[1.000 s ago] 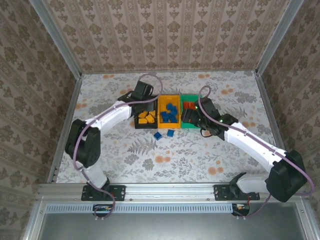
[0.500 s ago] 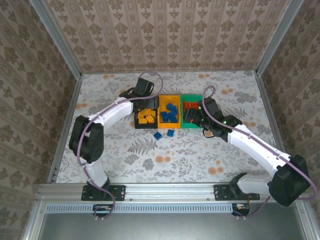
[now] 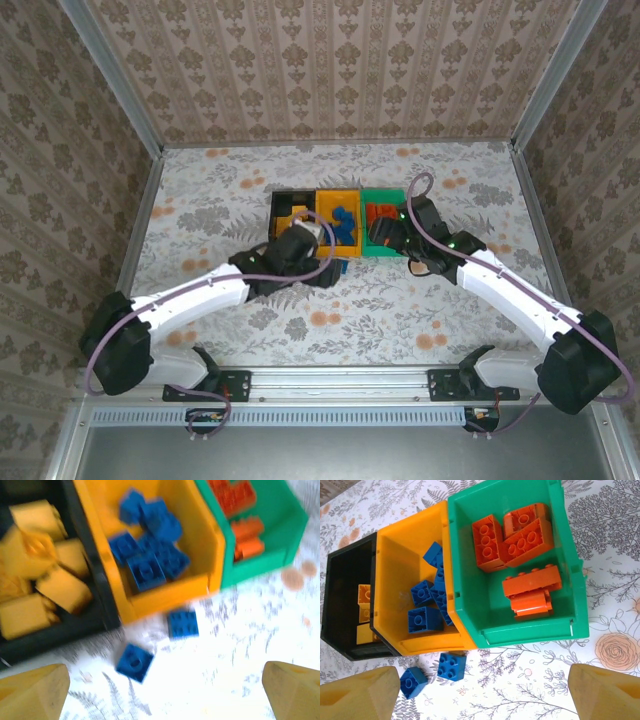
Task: Sort the legos into containers by color
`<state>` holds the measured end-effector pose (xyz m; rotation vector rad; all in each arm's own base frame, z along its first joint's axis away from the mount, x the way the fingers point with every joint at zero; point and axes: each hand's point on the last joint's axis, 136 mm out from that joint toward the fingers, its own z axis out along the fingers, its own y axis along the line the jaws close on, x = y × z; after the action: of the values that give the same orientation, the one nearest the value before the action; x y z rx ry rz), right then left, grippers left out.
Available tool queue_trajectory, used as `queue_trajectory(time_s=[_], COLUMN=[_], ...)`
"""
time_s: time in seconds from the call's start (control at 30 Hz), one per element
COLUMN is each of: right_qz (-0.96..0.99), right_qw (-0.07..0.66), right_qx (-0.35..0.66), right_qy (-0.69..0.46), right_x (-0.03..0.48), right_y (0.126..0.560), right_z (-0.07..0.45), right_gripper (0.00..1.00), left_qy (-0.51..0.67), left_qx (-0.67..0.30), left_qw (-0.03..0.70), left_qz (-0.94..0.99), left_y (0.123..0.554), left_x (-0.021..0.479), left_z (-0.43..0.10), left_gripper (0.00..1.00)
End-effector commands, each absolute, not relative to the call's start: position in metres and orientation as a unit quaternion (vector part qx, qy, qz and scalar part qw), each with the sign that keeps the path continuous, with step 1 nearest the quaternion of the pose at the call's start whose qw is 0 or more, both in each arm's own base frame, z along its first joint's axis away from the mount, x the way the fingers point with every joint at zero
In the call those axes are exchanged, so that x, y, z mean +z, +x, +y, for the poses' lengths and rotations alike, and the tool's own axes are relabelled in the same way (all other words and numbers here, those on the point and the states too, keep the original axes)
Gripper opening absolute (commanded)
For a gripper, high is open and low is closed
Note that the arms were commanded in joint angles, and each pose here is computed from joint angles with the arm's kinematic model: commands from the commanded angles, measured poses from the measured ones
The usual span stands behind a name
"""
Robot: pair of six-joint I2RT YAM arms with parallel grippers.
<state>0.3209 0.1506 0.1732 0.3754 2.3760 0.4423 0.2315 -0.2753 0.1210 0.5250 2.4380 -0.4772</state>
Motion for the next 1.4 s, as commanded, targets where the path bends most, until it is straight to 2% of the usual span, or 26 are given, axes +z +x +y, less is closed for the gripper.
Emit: queue_trajectory(time_s=[0.0,0.17,0.43,0.63,0.77,1.1,1.37], right_qz=[0.913,0.912,0.908,0.906,0.904,0.906,0.906], right_qw=[0.335,0.337,0.345,0.350,0.353,0.349,0.349], right_qx=[0.177,0.178,0.178,0.177,0.178,0.175,0.174], right_qy=[0.151,0.154,0.156,0.158,0.160,0.161,0.162], right_x=[0.172,0.175,0.183,0.187,0.189,0.185,0.185], right_y=[0.316,0.317,0.316,0.315,0.315,0.316,0.316], right_z=[0.149,0.149,0.146,0.142,0.140,0.139,0.138], right_gripper=[0.88,0.88,0.89,0.89,0.89,0.89,0.89], left_qy=[0.179,0.189,0.163,0.173,0.176,0.194,0.194], left_qx=[-0.180,-0.168,-0.150,-0.116,-0.107,-0.110,-0.128], left_qw=[0.296,0.290,0.273,0.274,0.276,0.291,0.309], left_qz=[0.921,0.923,0.936,0.939,0.939,0.931,0.922], left_y=[0.227,0.230,0.262,0.274,0.276,0.268,0.241], left_x=[0.101,0.071,0.033,0.014,0.007,0.015,0.052], left_z=[-0.272,-0.273,-0.269,-0.272,-0.273,-0.282,-0.275], left_gripper=[0.99,0.97,0.91,0.82,0.73,0.46,0.38])
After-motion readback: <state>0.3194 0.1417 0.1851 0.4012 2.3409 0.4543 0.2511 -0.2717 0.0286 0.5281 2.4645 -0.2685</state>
